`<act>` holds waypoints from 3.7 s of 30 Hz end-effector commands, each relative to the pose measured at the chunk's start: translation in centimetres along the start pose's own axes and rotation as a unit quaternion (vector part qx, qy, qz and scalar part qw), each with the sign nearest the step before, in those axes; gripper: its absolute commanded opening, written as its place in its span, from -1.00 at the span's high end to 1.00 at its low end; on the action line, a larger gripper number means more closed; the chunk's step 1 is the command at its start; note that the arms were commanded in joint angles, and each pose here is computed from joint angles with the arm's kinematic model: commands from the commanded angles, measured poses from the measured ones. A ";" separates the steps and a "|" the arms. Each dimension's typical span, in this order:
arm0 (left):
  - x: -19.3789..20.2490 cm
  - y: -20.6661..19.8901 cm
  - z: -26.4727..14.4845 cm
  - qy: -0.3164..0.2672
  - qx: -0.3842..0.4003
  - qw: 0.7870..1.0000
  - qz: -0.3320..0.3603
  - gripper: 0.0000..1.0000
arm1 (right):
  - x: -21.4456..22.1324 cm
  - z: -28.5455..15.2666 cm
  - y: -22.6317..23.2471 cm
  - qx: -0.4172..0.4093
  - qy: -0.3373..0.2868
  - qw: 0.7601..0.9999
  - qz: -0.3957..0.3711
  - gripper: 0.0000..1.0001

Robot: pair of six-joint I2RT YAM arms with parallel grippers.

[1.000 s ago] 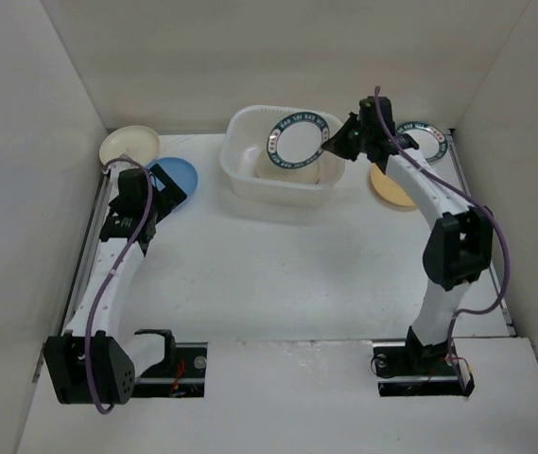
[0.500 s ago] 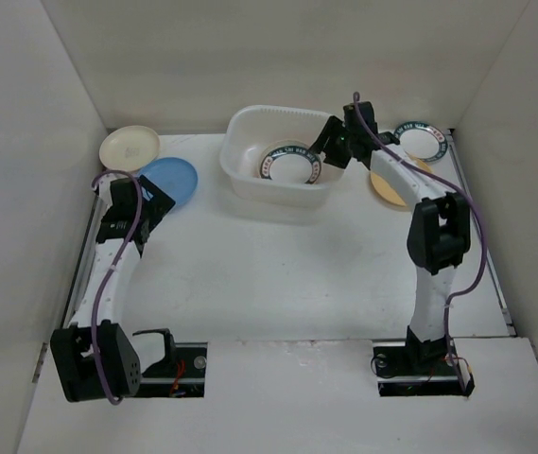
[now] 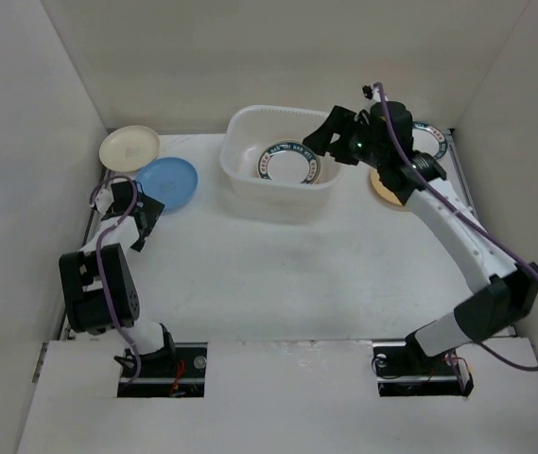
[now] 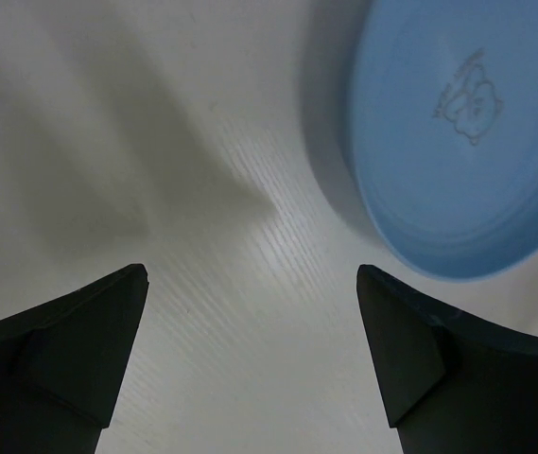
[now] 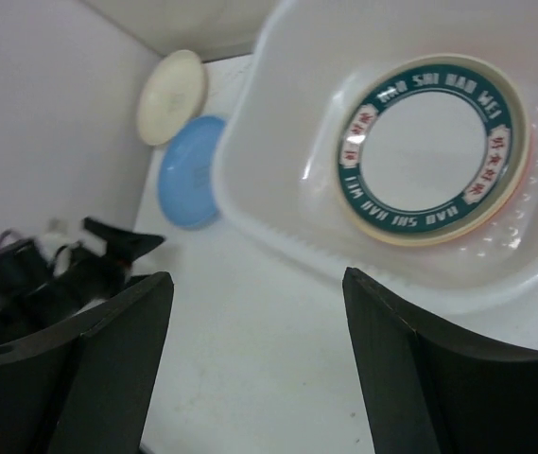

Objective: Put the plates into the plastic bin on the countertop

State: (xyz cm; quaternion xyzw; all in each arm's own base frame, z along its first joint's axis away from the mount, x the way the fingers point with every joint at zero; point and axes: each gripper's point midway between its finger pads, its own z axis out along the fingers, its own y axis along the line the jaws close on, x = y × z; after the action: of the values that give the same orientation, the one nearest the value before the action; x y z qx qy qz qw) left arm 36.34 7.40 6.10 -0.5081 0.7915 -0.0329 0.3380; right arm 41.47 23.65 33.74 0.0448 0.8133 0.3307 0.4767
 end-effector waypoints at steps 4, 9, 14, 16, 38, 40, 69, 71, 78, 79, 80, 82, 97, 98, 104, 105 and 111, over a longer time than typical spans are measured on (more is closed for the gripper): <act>-2.8 -4.0 2.2 -0.022 0.030 0.998 -0.048 -0.80 | 2.4 -4.0 0.1 -0.035 -0.011 0.999 -0.016 -0.53; -3.4 -5.6 4.0 -0.017 0.029 0.998 -0.056 -0.71 | 3.5 -6.0 -0.3 -0.034 -0.015 0.999 -0.011 -0.53; -2.9 -6.3 6.2 0.002 0.022 0.998 -0.066 -0.62 | 4.1 -7.1 -0.9 -0.032 -0.019 0.999 -0.008 -0.52; -2.5 -6.1 7.3 0.010 0.013 0.998 -0.064 -0.47 | 4.0 -7.5 -1.2 -0.028 -0.025 0.999 -0.003 -0.51; -5.5 -10.0 -7.0 -0.035 0.155 0.987 -0.024 0.96 | 4.0 -6.7 -2.4 -0.032 -0.019 0.999 0.016 -0.50; -7.8 -12.4 -10.5 -0.049 0.209 0.976 -0.026 0.96 | 3.9 -6.7 -2.6 -0.032 -0.020 0.999 0.017 -0.49; 14.8 -37.0 -9.2 0.177 0.376 0.867 0.275 0.88 | 4.0 -16.6 -14.4 0.132 -0.147 0.974 0.108 -0.50; 15.6 -37.0 -8.1 0.179 0.371 0.867 0.281 0.82 | 4.0 -16.8 -15.5 0.147 -0.151 0.971 0.116 -0.50; 16.5 -37.0 -7.6 0.169 0.371 0.861 0.303 0.14 | 4.4 -15.7 -19.9 0.193 -0.158 0.954 0.165 -0.50; 16.1 -37.1 -8.2 0.163 0.375 0.860 0.305 -0.02 | 4.4 -15.4 -21.0 0.203 -0.162 0.948 0.183 -0.50; 15.6 -37.2 -8.9 0.155 0.381 0.858 0.307 -0.22 | 4.4 -15.2 -21.9 0.211 -0.164 0.944 0.195 -0.50; 14.4 -37.5 -10.7 0.139 0.391 0.857 0.307 -0.51 | 4.4 -14.5 -24.4 0.232 -0.170 0.929 0.235 -0.50; -1.8 -28.8 -22.8 -0.028 0.405 0.888 0.214 -1.00 | 3.6 -5.8 -36.6 0.256 -0.161 0.862 0.408 -0.38; -2.5 -27.8 -22.4 -0.032 0.395 0.895 0.207 -1.00 | 3.4 -5.3 -37.1 0.259 -0.162 0.858 0.412 -0.37; -6.9 -21.4 -21.4 -0.079 0.339 0.926 0.147 -1.00 | 2.7 -2.5 -40.2 0.275 -0.161 0.838 0.443 -0.35; -7.4 -20.5 -21.1 -0.085 0.328 0.930 0.141 -1.00 | 2.7 -2.1 -40.5 0.276 -0.160 0.835 0.448 -0.34; -9.0 -16.0 -19.4 -0.095 0.267 0.953 0.108 -1.00 | 3.8 -0.6 -41.6 0.296 -0.135 0.815 0.479 -0.31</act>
State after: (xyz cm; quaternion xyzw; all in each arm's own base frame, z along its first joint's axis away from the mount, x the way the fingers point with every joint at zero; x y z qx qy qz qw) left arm 41.73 -0.20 29.54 -0.2891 0.7946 -0.1673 0.5070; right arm 47.67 -7.37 5.66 0.6032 0.6888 0.2432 0.3203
